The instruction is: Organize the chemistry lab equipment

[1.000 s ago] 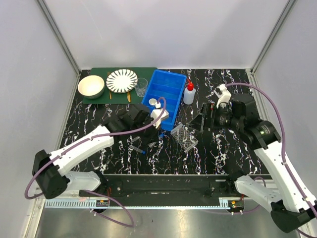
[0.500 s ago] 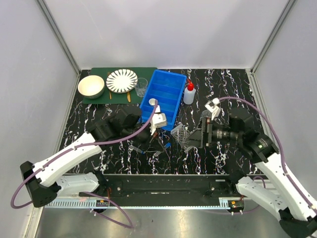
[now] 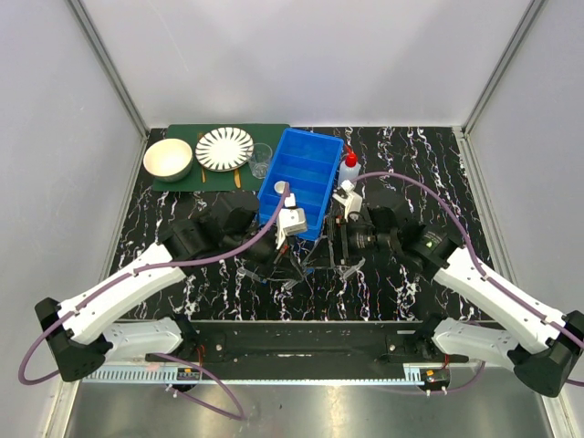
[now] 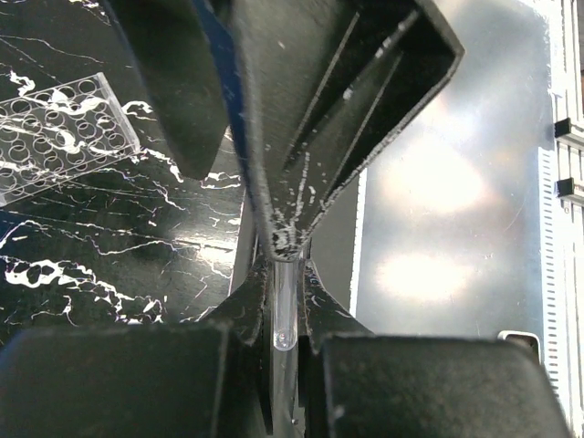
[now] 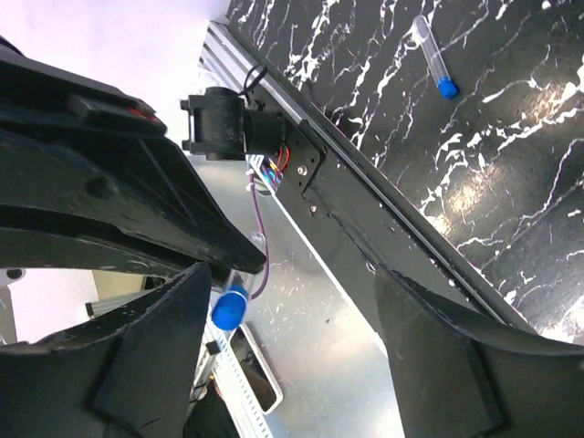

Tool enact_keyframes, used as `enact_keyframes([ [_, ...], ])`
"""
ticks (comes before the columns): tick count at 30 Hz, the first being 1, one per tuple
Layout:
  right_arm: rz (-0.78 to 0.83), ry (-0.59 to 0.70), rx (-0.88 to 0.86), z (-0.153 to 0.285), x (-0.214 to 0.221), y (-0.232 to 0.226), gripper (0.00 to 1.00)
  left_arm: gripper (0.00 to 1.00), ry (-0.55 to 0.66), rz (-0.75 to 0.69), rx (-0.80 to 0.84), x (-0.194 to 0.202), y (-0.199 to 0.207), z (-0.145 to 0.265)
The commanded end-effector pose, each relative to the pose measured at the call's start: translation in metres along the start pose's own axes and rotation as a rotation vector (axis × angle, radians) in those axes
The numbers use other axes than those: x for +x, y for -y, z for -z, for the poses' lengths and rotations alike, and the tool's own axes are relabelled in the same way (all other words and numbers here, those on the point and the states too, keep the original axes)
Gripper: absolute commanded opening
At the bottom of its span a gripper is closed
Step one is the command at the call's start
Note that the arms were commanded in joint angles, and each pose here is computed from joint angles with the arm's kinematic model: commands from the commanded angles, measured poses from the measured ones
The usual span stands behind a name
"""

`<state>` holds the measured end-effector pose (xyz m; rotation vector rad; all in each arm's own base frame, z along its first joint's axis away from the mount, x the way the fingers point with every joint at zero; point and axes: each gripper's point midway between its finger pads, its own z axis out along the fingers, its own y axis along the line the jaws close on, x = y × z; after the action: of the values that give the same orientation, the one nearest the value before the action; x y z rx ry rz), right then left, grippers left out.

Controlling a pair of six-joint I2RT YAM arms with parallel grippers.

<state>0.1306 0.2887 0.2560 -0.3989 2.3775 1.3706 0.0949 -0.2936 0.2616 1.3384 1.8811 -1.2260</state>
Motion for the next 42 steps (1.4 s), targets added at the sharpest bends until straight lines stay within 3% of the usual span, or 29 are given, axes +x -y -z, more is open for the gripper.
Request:
enact_keyframes([
  [1, 0.079, 0.1, -0.031, 0.003, -0.03, -0.02, 0.75, 0.0, 0.031, -0.062, 0.052, -0.012, 0.012, 0.004],
  [8, 0.069, 0.088, -0.047, 0.002, -0.03, -0.025, 0.55, 0.0, -0.004, -0.037, 0.003, 0.001, -0.001, -0.002],
  [19, 0.077, 0.059, -0.081, 0.001, -0.022, -0.037, 0.56, 0.0, -0.092, -0.004, -0.096, 0.011, -0.031, -0.018],
  [42, 0.064, 0.017, -0.026, -0.012, -0.009, -0.015, 0.54, 0.0, -0.034, -0.052, -0.118, -0.001, -0.017, 0.005],
])
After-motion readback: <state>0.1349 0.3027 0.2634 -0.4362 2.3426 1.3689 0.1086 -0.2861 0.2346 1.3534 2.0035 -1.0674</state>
